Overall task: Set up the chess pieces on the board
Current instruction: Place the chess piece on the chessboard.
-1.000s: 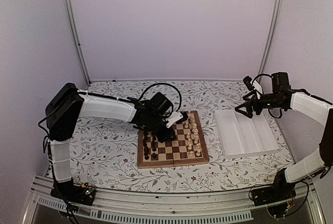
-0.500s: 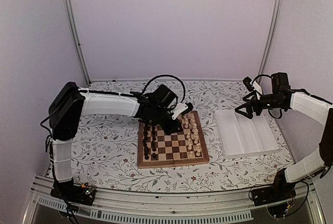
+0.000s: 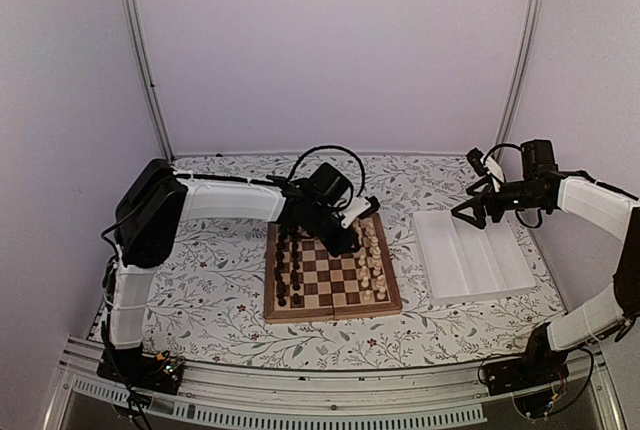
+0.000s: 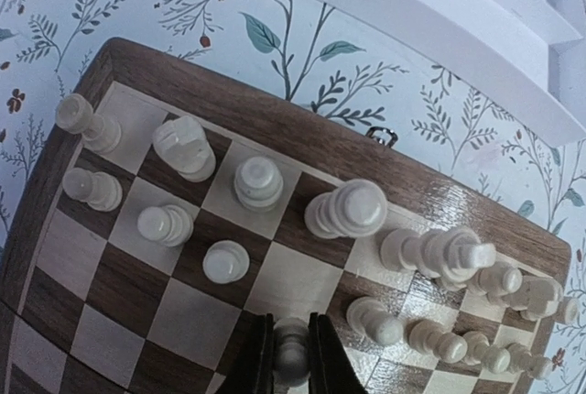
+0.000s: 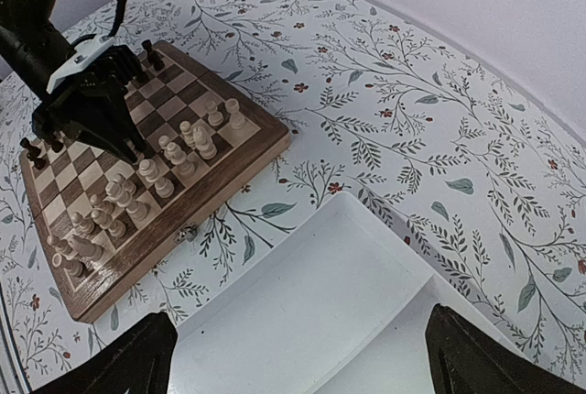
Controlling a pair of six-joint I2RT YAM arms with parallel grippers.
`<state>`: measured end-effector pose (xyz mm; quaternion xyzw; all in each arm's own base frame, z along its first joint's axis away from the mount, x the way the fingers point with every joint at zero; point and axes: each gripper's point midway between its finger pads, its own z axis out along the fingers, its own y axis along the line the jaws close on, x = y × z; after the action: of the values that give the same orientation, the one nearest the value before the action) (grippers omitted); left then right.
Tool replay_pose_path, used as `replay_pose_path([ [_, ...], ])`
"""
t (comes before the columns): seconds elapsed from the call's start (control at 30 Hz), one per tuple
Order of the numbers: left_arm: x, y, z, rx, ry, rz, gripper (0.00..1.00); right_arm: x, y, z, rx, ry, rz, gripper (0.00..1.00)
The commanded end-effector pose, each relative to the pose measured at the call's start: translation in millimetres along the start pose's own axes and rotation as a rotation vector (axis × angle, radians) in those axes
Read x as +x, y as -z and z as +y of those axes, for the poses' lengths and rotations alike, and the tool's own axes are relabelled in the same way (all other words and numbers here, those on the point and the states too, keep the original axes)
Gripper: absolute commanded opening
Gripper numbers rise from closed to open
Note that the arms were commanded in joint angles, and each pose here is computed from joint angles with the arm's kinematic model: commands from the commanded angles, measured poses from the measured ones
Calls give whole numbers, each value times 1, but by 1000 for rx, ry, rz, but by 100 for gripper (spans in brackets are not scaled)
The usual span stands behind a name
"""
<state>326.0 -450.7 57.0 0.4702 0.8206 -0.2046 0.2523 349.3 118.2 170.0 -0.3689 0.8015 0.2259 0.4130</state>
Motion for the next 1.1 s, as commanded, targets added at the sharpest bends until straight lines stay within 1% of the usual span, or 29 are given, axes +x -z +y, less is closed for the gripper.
replay_pose_path([
  [0.0, -2, -6, -2, 13, 13, 6, 6, -11, 3, 0, -11, 21, -22, 99],
  [0.33, 0, -19, -10, 50, 25, 29, 6, -10, 2, -1, -13, 20, -18, 99],
  [0.77, 2, -26, -13, 64, 39, 43, 7, -9, 1, 0, -23, 15, -15, 99],
  [0.83, 3, -26, -13, 58, 44, 46, 10, -9, 1, 1, -24, 17, -16, 99],
  [0.93, 1, -24, -12, 47, 41, 44, 19, -10, 2, 1, -25, 16, -17, 99],
  [1.07, -2, -19, -11, 39, 63, 36, 24, -11, 2, 1, -25, 19, -19, 99],
])
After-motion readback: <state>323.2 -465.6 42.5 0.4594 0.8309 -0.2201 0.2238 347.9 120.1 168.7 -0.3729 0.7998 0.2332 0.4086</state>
